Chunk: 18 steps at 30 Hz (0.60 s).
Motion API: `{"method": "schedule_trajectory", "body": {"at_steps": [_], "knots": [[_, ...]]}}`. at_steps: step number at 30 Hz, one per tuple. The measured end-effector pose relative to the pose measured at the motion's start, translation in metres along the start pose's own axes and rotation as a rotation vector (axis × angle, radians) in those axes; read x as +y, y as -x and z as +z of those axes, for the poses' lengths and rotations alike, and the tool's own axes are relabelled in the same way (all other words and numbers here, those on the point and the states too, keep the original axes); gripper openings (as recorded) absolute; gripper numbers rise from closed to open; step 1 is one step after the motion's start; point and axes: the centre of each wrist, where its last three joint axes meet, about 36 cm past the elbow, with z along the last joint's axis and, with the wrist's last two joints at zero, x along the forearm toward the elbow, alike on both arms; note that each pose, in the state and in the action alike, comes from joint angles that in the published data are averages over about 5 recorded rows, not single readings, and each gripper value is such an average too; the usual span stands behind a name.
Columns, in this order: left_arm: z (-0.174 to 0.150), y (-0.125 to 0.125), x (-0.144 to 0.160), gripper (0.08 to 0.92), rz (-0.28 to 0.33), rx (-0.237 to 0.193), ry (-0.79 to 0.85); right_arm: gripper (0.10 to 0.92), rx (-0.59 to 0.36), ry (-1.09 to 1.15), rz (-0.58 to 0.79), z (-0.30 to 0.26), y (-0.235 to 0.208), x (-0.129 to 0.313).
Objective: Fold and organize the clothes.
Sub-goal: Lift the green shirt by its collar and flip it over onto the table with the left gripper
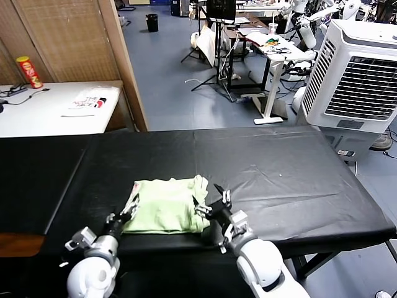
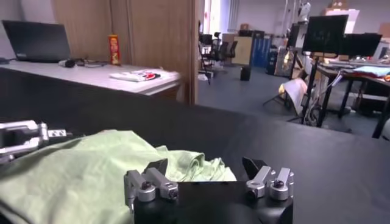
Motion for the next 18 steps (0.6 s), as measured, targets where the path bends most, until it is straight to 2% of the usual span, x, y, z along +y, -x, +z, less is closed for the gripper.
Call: {"method": "schedule_trajectory", "body": {"at_steps": [9,12,18], "knots": [[0.000,0.001,0.004,0.203,-0.002,0.009,-0.043,0.798,-0.012,-0.007,0.015,0.003,-0.001,0.004],[-0.002,0.001,0.001,0.148,-0.015,0.002,-0.015,0.798,-0.013,-0.017,0.028,0.005,-0.002,0.005],[-0.015,-0.004,-0.003,0.151,-0.081,-0.028,0.192,0.798,-0.003,-0.027,0.049,0.009,-0.008,0.005]]}}
